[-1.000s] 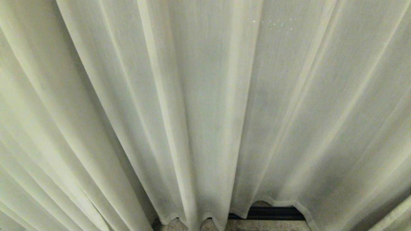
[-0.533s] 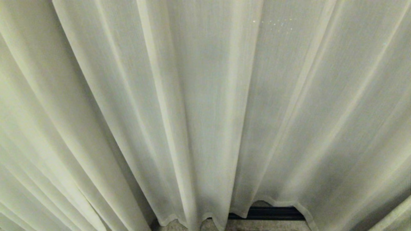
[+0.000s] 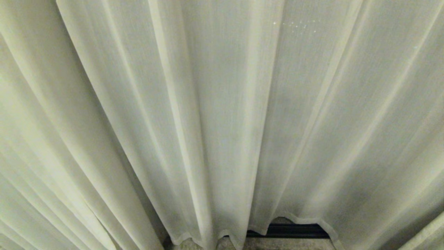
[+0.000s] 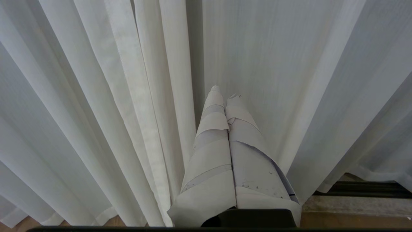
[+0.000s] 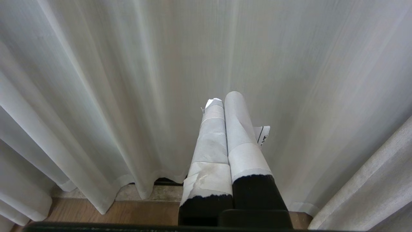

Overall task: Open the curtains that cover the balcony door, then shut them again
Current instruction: Close the outer curtains on both sides

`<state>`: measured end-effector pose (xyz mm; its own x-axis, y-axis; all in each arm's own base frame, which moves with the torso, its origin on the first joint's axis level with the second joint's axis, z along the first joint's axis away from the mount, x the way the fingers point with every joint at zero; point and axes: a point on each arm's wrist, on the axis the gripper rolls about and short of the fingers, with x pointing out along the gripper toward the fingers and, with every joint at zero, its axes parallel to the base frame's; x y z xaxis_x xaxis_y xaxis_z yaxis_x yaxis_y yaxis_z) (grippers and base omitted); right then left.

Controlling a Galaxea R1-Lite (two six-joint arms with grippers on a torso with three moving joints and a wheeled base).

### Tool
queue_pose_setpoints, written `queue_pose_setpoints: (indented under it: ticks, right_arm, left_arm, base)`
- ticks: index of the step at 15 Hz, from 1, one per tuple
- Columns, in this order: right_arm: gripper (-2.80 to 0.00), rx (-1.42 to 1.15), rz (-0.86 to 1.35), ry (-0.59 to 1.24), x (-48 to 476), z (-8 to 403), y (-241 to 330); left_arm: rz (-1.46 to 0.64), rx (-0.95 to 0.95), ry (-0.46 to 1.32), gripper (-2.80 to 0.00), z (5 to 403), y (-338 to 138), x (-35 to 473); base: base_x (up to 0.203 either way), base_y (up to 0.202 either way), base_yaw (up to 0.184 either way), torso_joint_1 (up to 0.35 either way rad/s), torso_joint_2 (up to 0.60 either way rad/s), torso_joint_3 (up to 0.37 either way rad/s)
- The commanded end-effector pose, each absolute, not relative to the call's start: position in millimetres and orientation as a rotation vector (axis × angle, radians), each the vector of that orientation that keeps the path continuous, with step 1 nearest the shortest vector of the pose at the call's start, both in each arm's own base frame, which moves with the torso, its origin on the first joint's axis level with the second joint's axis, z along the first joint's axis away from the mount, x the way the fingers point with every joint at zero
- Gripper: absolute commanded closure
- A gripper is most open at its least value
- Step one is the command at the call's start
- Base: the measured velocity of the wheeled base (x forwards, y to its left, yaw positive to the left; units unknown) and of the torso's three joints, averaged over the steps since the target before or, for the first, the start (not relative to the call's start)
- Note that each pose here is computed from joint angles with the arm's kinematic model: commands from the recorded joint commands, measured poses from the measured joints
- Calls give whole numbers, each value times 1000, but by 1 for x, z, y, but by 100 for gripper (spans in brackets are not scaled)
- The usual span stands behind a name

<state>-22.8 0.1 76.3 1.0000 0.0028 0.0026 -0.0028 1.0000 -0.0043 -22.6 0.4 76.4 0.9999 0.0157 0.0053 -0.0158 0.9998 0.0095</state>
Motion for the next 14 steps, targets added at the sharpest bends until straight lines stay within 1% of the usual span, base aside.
queue_pose_setpoints:
  ticks: [1, 14]
  right_arm:
    - [0, -5, 3, -3, -23, 76, 0]
    - [0, -5, 3, -3, -23, 76, 0]
  left_arm:
    - [17, 9, -9, 0, 76, 0, -23]
    - [14, 8, -9, 0, 76, 0, -23]
  base:
    - [0, 0, 0, 0, 0, 0]
    - [0, 0, 0, 0, 0, 0]
